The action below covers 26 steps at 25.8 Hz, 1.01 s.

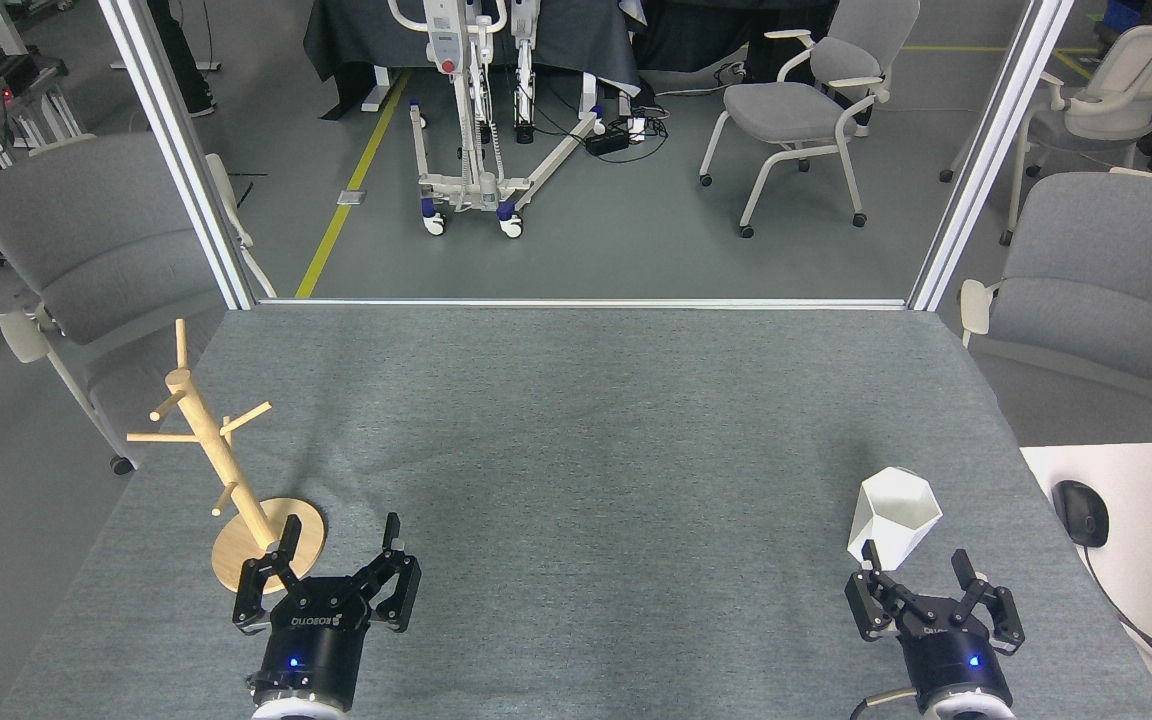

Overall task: Hang cup on storage rack
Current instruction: 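Move the right gripper down toward the white hexagonal cup, then close the right gripper on the white cup's rim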

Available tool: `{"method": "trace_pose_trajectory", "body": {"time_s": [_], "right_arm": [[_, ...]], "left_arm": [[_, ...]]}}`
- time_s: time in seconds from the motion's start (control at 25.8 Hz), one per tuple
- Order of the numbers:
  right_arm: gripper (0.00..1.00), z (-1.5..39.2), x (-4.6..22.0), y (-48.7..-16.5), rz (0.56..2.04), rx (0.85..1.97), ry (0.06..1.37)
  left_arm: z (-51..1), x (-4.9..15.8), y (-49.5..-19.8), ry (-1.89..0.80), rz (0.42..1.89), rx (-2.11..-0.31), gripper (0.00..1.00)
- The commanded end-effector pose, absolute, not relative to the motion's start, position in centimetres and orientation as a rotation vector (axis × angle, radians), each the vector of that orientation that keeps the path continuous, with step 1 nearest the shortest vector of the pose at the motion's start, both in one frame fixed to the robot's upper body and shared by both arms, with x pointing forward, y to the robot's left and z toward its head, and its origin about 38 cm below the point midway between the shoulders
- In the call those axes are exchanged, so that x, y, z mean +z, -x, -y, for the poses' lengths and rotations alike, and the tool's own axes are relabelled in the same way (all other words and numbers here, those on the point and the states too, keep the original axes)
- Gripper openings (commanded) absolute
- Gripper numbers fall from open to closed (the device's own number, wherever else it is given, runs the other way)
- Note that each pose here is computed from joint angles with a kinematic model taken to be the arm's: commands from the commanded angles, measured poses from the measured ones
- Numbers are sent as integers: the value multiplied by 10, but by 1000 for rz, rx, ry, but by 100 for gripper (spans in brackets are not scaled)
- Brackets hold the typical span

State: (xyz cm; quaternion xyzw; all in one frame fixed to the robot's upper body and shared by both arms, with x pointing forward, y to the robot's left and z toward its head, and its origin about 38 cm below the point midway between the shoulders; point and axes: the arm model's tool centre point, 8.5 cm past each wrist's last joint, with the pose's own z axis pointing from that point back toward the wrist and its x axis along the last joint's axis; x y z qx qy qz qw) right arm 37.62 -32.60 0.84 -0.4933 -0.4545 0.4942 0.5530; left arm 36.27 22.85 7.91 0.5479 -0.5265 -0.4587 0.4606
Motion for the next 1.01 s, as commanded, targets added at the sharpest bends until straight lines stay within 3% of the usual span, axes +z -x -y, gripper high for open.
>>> {"method": "trace_pose_trajectory", "body": {"time_s": [0.0,0.97], "right_arm": [[99,328,7,-382,1070,1171,1163],[99,344,5,-423,985,1142,1160]], "left_arm": [[-228,79,-363,-1348,1297,-1128,100],[-227,70,-363,-1325,1281,-1139,100]]}}
